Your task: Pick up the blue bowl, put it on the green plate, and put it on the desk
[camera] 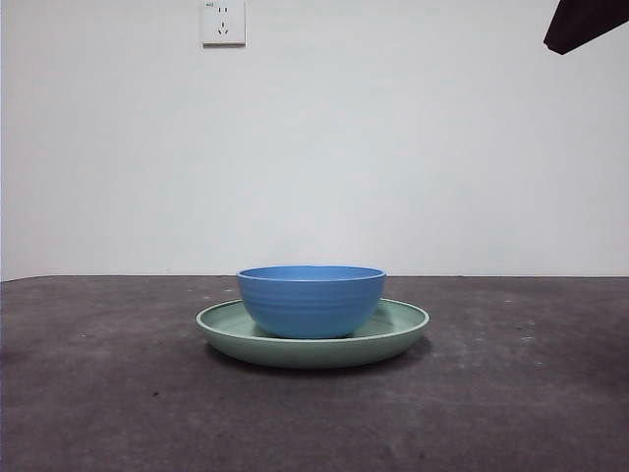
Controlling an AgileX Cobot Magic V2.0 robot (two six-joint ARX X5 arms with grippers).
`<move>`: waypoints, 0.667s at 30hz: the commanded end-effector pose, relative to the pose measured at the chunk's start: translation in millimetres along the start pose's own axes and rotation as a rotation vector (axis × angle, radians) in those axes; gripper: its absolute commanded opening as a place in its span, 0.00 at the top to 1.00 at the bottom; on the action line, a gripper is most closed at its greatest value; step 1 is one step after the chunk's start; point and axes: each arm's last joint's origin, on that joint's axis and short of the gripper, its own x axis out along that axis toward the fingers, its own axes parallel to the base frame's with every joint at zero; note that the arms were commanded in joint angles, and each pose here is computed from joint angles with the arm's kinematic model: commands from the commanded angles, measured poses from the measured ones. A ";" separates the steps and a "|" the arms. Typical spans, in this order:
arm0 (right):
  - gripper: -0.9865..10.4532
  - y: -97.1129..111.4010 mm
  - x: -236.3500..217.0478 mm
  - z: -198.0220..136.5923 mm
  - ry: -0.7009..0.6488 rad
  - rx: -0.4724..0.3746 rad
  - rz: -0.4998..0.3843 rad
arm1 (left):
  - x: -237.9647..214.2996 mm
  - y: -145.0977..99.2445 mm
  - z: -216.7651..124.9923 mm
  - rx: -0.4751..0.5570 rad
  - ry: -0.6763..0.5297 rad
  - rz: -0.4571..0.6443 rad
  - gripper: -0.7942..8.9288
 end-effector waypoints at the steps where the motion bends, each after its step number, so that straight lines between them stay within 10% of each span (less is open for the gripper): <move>1: 0.90 1.9 -1.5 3.6 -0.009 -0.019 0.005 | -4.2 0.9 -23.7 0.003 0.015 0.038 0.91; 20: 0.90 1.9 -1.5 3.6 -0.009 -0.019 0.005 | -9.4 -1.2 -110.8 -0.054 0.171 0.072 0.91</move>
